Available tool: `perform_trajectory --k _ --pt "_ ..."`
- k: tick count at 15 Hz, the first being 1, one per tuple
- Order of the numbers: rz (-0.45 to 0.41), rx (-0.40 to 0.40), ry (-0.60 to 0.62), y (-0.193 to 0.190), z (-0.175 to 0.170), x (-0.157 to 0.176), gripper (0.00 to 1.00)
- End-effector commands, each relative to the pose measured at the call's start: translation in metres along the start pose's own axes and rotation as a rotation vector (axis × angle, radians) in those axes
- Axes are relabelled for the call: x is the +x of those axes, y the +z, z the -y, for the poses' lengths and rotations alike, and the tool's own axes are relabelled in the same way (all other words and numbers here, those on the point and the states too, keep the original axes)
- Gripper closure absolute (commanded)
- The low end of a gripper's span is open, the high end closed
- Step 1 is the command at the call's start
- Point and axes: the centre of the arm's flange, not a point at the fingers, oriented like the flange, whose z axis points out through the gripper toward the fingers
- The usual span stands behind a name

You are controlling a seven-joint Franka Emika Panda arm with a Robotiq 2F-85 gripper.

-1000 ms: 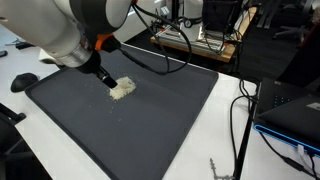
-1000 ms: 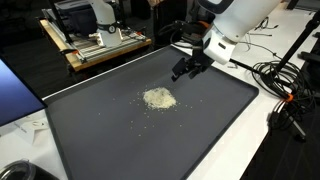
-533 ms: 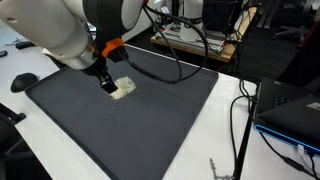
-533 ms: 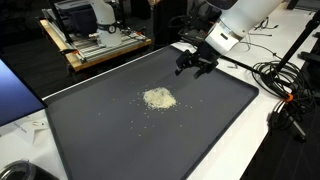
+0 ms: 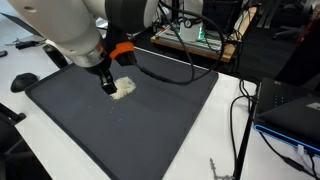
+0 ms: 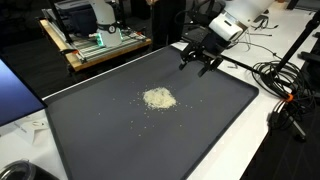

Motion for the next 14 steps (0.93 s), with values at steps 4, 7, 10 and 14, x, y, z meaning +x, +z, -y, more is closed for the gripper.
perform_trajectory --k 4,7,10,14 --pt "-0.044 0.092 -0.017 0.023 -0.062 -0.055 0.00" --pt "-0.065 0.162 -0.054 0.034 -0.077 -0.053 0.00" --pt "-0.090 0.220 -0.133 0.050 -0.093 -0.053 0.00" --pt "-0.093 0.258 -0.202 0.082 -0.119 -0.059 0.00"
